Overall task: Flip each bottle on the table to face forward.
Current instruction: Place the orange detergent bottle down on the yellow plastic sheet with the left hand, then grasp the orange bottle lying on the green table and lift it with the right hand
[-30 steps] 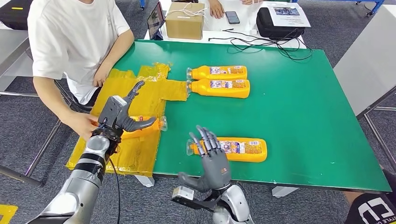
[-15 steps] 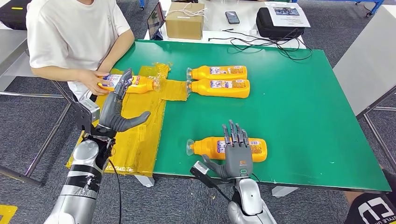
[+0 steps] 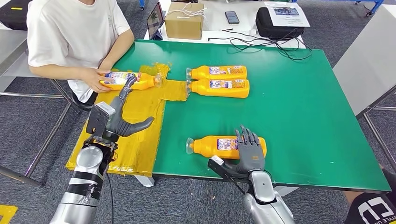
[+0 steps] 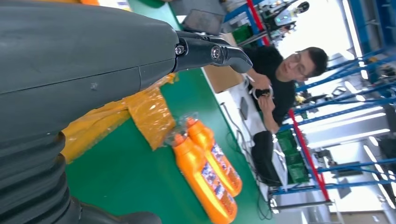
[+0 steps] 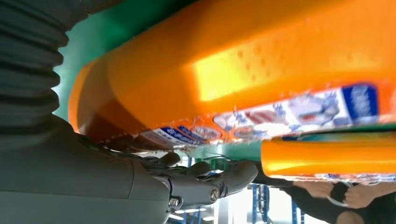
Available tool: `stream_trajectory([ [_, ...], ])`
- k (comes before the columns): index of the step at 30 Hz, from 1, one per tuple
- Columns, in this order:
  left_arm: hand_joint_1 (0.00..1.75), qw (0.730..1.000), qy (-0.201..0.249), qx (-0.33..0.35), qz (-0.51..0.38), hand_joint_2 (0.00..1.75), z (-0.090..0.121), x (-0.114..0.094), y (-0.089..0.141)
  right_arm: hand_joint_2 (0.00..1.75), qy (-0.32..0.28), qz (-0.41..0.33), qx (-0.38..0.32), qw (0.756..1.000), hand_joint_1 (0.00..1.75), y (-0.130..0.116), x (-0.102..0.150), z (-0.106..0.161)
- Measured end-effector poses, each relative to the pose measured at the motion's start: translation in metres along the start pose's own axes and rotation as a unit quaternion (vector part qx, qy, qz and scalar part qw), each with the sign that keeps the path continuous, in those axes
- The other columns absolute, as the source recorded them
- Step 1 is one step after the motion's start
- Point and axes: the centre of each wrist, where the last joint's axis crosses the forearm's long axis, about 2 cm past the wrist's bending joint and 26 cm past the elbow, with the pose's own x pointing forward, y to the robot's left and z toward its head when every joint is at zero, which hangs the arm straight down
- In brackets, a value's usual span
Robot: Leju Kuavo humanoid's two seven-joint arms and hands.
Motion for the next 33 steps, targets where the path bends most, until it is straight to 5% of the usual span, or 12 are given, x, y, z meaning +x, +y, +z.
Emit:
stream_trajectory([
  [22, 0.0, 0.999, 0.035, 0.0, 0.012, 1.75, 0.023, -0.014, -0.009, 1.75, 0.049, 0.037, 0.003, 0.998, 0.0, -0.005, -0.019, -0.01],
  [28, 0.0, 0.999, 0.038, -0.005, 0.012, 1.75, 0.023, -0.014, -0.011, 1.75, 0.06, 0.041, 0.053, 0.996, 0.0, -0.007, -0.024, -0.019],
  [29, 0.0, 0.999, 0.039, -0.006, 0.012, 1.75, 0.023, -0.014, -0.011, 1.75, 0.064, 0.041, 0.066, 0.995, 0.1, -0.007, -0.026, -0.02],
  [33, 0.0, 0.999, 0.043, -0.01, 0.015, 1.75, 0.022, -0.014, -0.011, 1.75, 0.063, 0.031, 0.102, 0.992, 1.58, -0.008, -0.032, -0.027],
])
